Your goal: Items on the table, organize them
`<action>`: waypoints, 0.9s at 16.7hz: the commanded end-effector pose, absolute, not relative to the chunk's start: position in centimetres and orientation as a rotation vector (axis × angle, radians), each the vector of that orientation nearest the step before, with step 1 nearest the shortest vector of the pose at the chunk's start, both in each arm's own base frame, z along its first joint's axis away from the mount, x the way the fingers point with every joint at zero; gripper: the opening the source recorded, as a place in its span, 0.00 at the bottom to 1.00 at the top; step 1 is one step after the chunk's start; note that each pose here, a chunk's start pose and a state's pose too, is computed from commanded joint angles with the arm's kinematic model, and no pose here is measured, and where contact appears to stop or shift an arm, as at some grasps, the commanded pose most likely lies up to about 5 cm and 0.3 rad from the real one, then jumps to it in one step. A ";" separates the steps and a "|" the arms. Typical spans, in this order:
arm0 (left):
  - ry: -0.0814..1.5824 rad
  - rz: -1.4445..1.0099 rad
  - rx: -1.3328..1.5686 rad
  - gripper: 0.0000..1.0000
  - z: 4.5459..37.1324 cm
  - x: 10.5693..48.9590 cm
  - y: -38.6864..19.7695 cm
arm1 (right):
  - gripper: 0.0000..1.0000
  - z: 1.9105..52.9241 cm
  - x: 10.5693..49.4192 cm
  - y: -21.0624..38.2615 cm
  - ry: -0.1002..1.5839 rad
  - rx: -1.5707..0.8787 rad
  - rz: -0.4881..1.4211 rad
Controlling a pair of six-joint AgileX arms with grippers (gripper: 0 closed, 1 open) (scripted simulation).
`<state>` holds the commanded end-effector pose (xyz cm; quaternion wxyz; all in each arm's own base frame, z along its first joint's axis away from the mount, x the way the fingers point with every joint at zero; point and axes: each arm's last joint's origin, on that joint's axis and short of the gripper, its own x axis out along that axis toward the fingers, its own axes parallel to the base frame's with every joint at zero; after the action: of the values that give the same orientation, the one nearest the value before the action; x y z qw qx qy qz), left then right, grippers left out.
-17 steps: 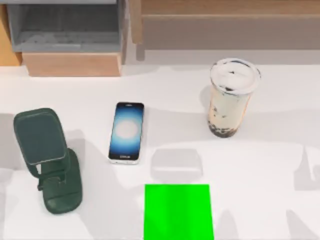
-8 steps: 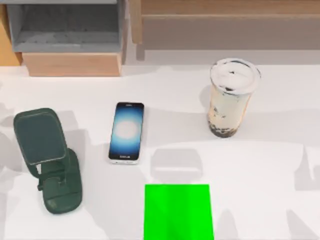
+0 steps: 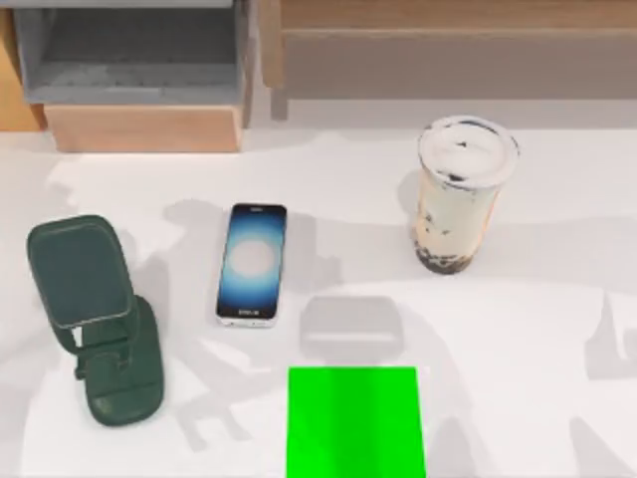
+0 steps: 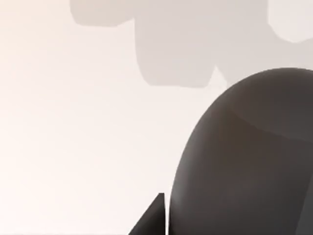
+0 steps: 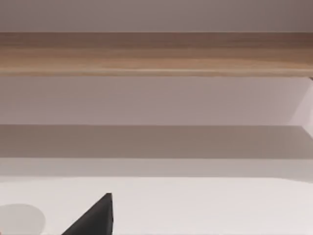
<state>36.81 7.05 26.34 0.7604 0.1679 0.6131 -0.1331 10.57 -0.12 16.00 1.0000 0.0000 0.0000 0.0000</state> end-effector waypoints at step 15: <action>0.730 -1.107 1.344 0.00 31.1 33.2 -10.4 | 1.00 16.0 10.6 -0.1 0.000 0.000 0.000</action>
<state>33.22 -10.36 31.11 0.5865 0.5765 0.3131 -0.4750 10.57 -0.12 16.00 1.0000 0.0000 0.0000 0.0000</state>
